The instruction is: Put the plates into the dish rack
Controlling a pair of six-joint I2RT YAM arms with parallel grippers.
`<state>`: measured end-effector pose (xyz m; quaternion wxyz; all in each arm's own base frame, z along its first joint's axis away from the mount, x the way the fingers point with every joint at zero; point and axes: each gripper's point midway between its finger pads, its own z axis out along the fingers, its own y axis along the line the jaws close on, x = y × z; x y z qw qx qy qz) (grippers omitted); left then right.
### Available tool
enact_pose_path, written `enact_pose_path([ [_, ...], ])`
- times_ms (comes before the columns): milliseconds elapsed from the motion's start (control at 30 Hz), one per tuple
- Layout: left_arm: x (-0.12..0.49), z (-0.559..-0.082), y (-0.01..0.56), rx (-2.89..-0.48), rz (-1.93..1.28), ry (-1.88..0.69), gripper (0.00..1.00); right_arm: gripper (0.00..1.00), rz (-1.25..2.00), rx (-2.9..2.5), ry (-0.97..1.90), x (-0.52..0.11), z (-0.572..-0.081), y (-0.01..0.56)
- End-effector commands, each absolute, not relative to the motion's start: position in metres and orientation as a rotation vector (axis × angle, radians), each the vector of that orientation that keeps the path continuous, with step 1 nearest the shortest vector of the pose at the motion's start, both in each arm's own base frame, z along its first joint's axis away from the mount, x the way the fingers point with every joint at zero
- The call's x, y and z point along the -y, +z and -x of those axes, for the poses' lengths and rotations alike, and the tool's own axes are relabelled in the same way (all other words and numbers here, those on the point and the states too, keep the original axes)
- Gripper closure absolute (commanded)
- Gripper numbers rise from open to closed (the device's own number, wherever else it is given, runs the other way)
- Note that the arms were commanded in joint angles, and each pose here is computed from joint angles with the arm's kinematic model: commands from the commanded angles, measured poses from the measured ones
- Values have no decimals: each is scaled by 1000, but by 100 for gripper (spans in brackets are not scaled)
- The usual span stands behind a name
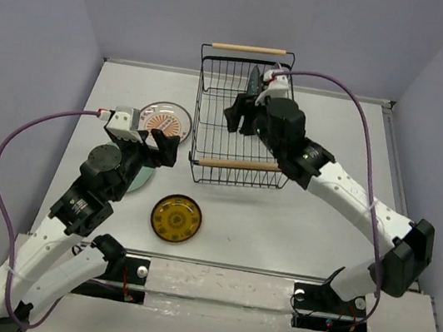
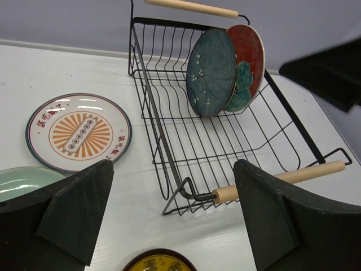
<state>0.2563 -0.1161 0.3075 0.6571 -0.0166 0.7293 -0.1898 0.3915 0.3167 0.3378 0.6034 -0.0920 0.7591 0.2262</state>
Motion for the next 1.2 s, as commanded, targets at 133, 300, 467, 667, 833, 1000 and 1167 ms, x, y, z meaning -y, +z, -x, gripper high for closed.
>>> enact_pose_path([
  [133, 112, -255, 325, -1585, 56, -450, 1, 73, 364, -1803, 1045, -388, -200, 286],
  [300, 111, -254, 327, -1575, 59, -453, 1, 77, 255, -1918, 1228, -407, -148, 235],
  [467, 110, -251, 330, -1564, 59, -460, 1, 47, 55, -2048, 1283, -412, -144, 174],
  [667, 111, -248, 333, -1555, 52, -476, 1, 44, -137, -2204, 1216, -415, -149, 109],
  [833, 112, -246, 335, -1544, 47, -490, 1, 49, -258, -2292, 1153, -416, -151, 65],
  [1000, 114, -245, 336, -1542, 37, -505, 1, 53, -288, -2302, 1095, -413, -159, 52],
  [1167, 116, -244, 335, -1544, 31, -513, 1, 64, -295, -2324, 1070, -414, -162, 42],
])
